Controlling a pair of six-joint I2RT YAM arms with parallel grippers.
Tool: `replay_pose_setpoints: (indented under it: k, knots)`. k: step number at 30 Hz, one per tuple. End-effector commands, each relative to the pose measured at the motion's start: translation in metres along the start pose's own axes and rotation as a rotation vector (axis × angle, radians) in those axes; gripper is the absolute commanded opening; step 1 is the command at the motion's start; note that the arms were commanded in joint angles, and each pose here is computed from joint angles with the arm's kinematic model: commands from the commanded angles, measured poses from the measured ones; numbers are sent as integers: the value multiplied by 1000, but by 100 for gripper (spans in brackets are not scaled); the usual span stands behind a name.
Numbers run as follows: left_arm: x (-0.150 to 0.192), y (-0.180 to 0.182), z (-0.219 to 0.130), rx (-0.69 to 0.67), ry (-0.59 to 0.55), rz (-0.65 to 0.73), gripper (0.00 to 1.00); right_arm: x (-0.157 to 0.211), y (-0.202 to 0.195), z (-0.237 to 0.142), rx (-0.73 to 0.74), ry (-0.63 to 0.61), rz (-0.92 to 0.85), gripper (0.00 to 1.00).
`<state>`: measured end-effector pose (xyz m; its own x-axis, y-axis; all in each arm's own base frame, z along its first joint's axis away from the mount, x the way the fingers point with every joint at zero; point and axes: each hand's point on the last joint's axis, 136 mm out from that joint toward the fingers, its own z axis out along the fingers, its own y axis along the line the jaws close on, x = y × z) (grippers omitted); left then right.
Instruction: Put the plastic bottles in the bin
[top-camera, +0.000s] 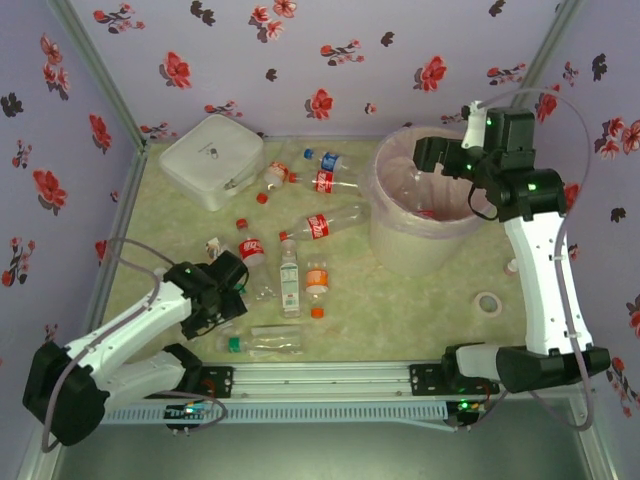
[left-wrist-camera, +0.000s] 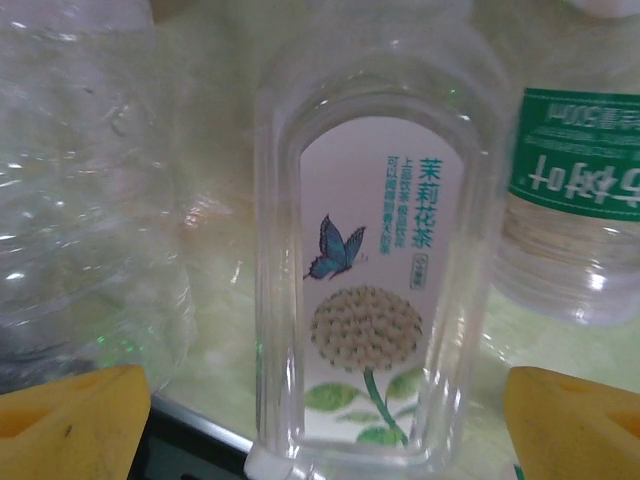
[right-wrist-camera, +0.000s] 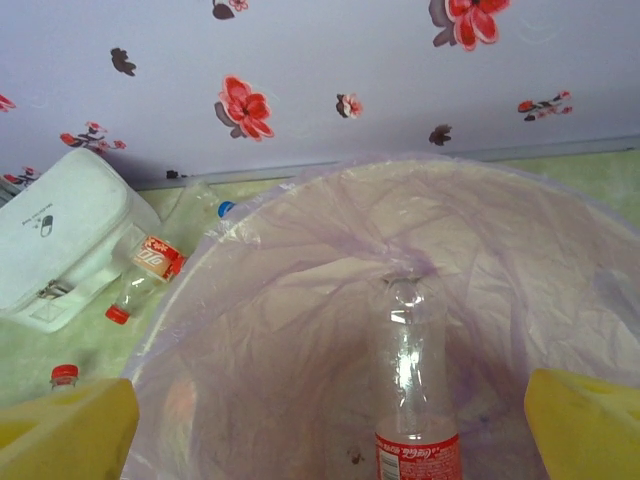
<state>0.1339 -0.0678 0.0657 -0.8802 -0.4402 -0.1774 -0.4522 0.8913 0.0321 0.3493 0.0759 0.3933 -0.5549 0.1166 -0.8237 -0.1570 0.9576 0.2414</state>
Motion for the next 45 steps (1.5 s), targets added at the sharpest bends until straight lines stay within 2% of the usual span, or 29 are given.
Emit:
replay_pose_setpoints:
  k: [1,5,10,16,19,21,24,28,30,33,36,38,42,45]
  knots:
    - [-2,-10,11,33,-15,-48,88,1,-3,4,7,-3,20,100]
    - [-1,-13,21,43,-18,-61,81,1,1,4,-13,-9,19,100]
    - [-2,-18,24,50,-17,-67,64,-5,9,-1,-57,-34,19,100]
    - [-8,-19,8,67,-38,-54,58,-8,21,-3,-127,-48,26,100]
    - [-17,-23,-14,89,-67,-35,54,-11,34,-5,-201,-58,34,99]
    - [-34,-26,-41,108,-130,0,53,-15,44,-9,-258,-68,38,99]
    - [-65,-41,-83,165,-255,74,51,-17,58,-15,-337,-66,36,91]
    - [-104,-99,-137,373,-433,211,43,-11,81,-16,-397,-27,15,83]
    - [-120,-142,-172,555,-531,274,38,-9,96,-13,-424,-8,14,78]
    - [-126,-198,-216,812,-599,362,34,-7,126,-5,-488,9,14,76]
    - [-124,-236,-244,993,-631,438,32,-1,160,7,-570,37,25,71]
    - [-121,-251,-251,1068,-632,469,32,3,177,18,-586,53,16,65]
    - [-113,-268,-256,1154,-617,513,31,14,203,39,-618,103,8,65]
    - [-107,-272,-254,1173,-611,534,31,18,214,55,-631,134,19,77]
